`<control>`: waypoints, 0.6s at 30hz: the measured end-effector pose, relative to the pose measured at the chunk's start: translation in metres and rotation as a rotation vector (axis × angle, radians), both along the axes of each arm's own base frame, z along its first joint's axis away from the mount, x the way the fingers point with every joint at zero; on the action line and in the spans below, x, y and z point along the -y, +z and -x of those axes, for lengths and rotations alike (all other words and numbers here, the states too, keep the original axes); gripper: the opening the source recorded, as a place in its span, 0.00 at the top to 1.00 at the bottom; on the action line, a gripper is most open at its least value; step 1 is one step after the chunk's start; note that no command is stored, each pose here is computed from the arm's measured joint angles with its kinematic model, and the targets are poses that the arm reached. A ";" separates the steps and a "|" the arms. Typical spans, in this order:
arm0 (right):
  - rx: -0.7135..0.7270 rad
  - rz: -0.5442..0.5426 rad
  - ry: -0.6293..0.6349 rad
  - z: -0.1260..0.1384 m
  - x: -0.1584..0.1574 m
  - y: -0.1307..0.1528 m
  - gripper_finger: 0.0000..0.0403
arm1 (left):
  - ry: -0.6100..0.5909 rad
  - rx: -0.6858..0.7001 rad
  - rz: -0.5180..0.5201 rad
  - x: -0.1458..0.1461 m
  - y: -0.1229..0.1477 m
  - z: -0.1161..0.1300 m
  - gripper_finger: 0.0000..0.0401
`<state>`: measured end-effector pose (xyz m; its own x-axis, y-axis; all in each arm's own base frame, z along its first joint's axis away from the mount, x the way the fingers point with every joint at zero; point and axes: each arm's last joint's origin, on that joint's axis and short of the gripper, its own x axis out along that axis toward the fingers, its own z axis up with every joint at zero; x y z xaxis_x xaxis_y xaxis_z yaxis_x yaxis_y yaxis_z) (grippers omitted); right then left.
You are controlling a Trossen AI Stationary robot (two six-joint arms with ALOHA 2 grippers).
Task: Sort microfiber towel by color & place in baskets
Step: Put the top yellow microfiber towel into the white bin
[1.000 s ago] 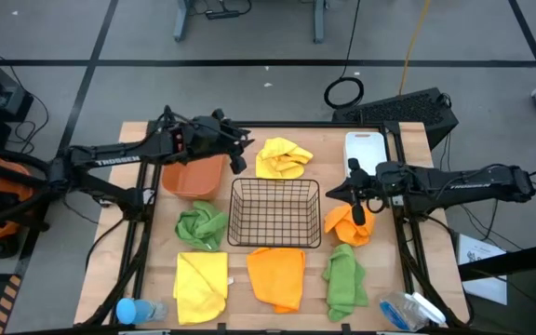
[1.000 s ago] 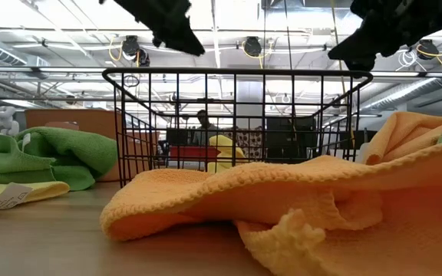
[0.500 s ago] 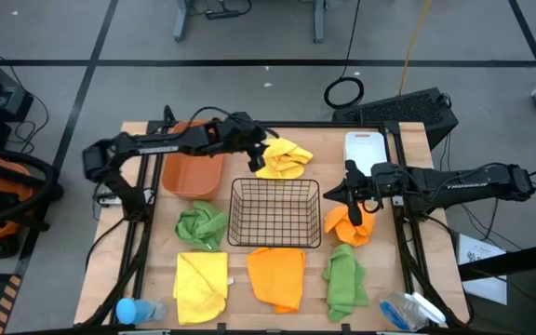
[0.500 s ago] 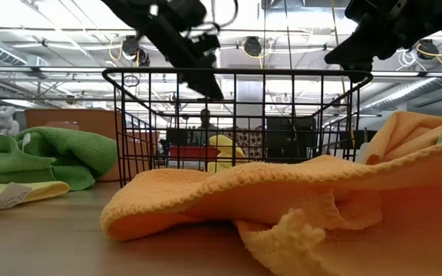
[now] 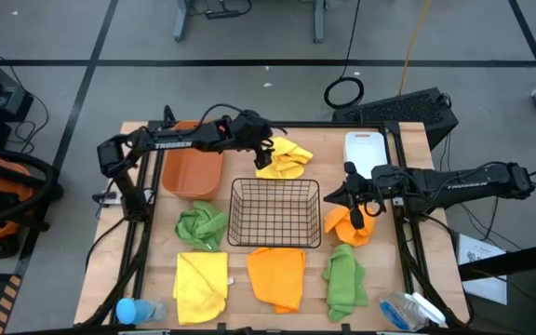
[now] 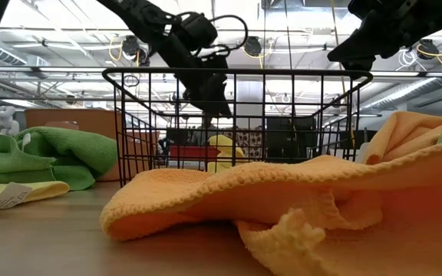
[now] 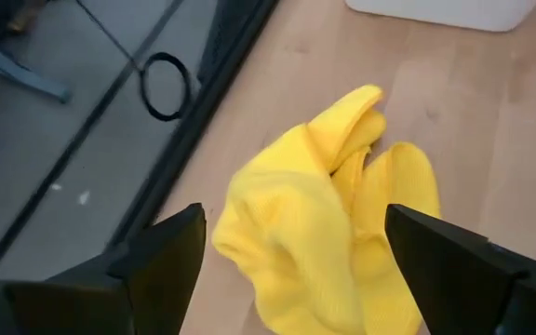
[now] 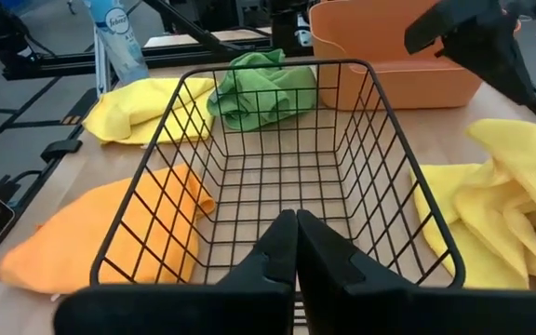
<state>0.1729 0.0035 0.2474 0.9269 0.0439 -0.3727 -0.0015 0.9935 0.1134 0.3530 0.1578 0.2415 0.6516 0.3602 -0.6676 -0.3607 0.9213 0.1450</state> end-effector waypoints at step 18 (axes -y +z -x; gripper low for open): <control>-0.020 0.004 -0.001 0.001 0.000 -0.002 1.00 | -0.073 -0.064 0.107 -0.018 -0.055 -0.014 0.16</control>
